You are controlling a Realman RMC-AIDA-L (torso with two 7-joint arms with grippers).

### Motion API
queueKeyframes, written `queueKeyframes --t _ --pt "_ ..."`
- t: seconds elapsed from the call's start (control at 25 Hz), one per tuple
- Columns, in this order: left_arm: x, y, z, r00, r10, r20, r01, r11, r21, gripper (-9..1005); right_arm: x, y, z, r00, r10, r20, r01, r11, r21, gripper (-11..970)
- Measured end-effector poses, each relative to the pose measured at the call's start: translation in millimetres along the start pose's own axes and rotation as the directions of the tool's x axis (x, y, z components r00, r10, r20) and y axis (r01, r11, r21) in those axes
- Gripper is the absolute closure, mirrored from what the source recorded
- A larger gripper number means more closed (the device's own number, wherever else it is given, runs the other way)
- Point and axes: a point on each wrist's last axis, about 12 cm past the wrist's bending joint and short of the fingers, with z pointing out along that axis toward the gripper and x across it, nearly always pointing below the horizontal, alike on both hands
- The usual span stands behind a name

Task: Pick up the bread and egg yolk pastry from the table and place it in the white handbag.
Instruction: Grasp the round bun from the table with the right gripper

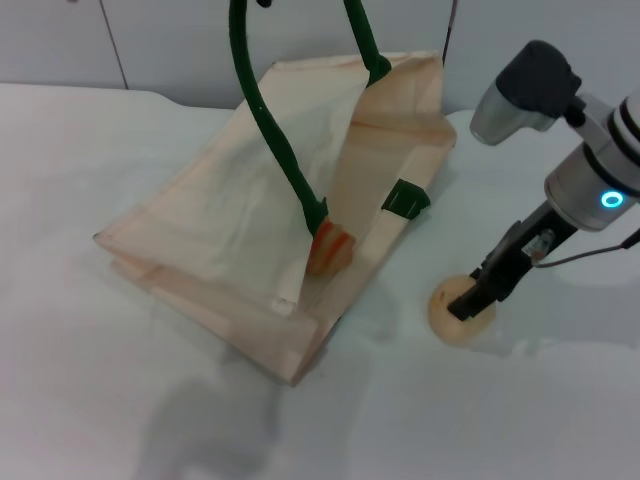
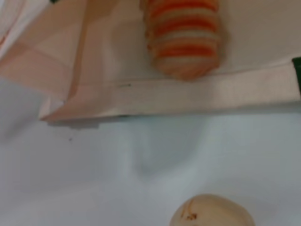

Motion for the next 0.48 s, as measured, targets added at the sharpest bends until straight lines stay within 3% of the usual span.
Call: queueKeyframes --t 0.48 --pt "1 -0.1 0 1.0 0.0 -0.002 0.0 1.0 0.0 869 -18 -1.0 -12 0.999 -0.014 0.042 0.014 1.0 0.023 474"
